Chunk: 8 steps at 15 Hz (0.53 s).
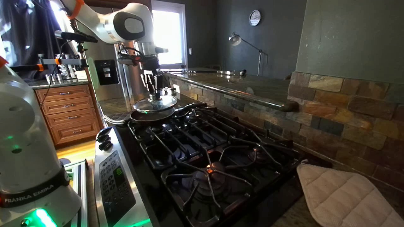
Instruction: Slide the pan to the bottom left stove plate and put the glass lid on the pan
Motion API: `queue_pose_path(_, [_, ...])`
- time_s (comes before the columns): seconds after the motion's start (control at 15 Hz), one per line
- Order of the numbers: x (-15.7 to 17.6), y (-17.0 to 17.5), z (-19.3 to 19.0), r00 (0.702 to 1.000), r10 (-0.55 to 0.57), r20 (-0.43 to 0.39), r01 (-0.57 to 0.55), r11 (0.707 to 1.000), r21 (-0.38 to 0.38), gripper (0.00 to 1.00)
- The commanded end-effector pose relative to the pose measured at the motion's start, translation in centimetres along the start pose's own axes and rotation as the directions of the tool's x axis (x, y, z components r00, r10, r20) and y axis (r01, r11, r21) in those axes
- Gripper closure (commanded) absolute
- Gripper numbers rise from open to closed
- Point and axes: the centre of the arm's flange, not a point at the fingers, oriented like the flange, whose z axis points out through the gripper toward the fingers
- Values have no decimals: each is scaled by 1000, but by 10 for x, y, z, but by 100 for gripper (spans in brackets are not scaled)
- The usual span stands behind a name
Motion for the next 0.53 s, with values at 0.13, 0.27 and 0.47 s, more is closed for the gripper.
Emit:
queue_pose_path(0.13, [-2,-1,2,1000,7,0,-7,1000,-2,52])
queue_pose_path(0.27, [-2,-1,2,1000,9,-1,-9,1000,-2,52])
queue_pose_path(0.47, [-3,-4,2,1000,2,-8,-2,1000,0,77])
